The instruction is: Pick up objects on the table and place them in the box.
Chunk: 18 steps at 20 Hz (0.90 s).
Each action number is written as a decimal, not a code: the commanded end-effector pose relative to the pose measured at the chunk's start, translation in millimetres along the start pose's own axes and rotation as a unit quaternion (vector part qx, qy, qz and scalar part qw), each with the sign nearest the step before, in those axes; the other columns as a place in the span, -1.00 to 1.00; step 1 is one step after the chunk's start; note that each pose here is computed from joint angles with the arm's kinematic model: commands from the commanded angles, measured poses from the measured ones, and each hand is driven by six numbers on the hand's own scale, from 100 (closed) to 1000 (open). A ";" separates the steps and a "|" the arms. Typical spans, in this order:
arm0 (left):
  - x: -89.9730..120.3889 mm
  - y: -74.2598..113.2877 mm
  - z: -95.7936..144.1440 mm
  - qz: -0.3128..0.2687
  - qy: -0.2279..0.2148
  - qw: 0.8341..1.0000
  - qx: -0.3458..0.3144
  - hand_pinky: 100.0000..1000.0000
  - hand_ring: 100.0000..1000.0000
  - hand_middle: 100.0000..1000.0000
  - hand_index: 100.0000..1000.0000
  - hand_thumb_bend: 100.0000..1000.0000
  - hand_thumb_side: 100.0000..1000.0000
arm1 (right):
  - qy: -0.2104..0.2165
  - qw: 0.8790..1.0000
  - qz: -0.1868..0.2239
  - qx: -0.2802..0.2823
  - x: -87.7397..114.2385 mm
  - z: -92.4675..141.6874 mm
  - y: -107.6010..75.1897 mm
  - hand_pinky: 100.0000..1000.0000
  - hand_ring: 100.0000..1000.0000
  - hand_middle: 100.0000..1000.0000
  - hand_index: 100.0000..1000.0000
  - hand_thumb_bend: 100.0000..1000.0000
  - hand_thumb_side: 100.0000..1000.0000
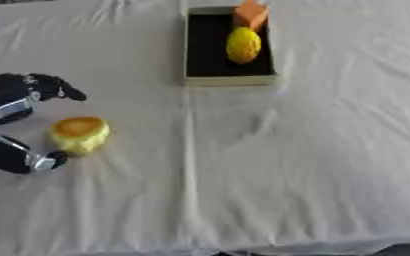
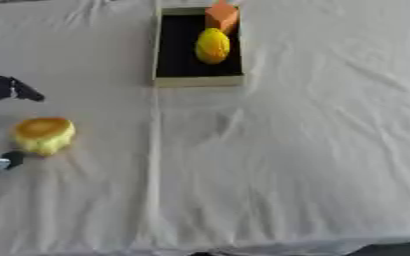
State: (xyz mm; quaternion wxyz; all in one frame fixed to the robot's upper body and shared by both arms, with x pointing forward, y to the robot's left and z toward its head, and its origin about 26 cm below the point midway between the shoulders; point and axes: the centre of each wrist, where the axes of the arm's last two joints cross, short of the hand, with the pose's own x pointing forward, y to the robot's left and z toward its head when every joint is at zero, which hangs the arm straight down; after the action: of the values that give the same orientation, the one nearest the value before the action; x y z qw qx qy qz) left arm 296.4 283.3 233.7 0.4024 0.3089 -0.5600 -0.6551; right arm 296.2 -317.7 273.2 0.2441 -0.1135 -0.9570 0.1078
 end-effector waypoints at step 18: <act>-36.1 -21.7 -23.0 -0.012 0.068 0.996 -0.063 0.71 0.64 0.53 0.74 -0.23 -1.00 | -0.007 1.000 0.001 0.001 5.2 -3.3 -2.3 0.94 0.67 0.27 0.65 -1.00 -0.02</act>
State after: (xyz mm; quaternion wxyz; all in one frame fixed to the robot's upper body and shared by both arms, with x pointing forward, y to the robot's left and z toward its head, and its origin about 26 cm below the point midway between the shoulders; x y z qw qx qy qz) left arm 328.3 301.4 198.6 0.4578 0.3183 -0.4896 -0.6704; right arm 296.5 -316.9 271.5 0.2486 -0.1107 -0.9564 0.1062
